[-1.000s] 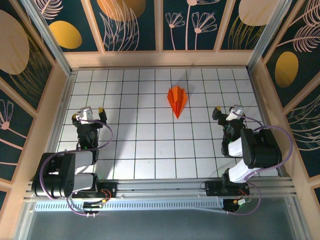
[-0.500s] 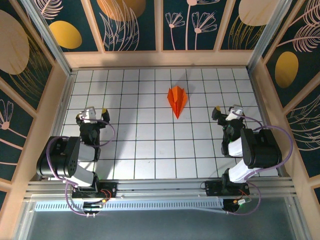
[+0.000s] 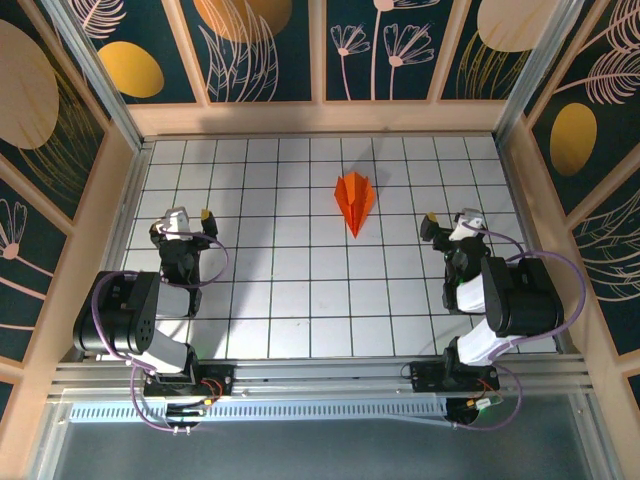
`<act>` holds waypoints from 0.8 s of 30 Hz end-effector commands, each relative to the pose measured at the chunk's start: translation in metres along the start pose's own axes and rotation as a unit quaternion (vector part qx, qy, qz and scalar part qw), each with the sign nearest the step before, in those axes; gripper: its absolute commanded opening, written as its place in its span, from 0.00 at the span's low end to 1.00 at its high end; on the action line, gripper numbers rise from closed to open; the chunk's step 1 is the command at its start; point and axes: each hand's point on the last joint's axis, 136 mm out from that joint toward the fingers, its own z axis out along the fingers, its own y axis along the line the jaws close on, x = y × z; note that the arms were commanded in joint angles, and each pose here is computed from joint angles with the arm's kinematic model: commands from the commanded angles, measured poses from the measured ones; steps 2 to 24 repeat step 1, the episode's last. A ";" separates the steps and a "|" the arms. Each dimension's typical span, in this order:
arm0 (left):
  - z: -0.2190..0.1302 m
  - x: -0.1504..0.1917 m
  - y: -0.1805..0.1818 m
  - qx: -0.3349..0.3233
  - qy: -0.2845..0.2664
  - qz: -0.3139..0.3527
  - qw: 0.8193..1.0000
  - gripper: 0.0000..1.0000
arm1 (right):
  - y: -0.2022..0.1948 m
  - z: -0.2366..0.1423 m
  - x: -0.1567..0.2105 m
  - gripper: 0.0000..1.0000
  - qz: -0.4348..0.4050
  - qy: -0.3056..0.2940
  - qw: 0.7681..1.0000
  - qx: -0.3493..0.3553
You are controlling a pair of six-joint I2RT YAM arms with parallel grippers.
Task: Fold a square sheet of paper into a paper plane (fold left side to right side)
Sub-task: Reset both arms
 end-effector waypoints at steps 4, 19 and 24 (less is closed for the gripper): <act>0.001 -0.003 0.003 -0.006 -0.006 -0.010 1.000 0.99 | 0.003 0.002 -0.011 0.99 -0.006 -0.015 1.000 -0.005; 0.001 -0.003 0.003 -0.006 -0.006 -0.010 1.000 0.99 | 0.003 0.002 -0.011 0.99 -0.006 -0.015 1.000 -0.005; 0.001 -0.003 0.003 -0.006 -0.006 -0.010 1.000 0.99 | 0.003 0.002 -0.011 0.99 -0.006 -0.015 1.000 -0.005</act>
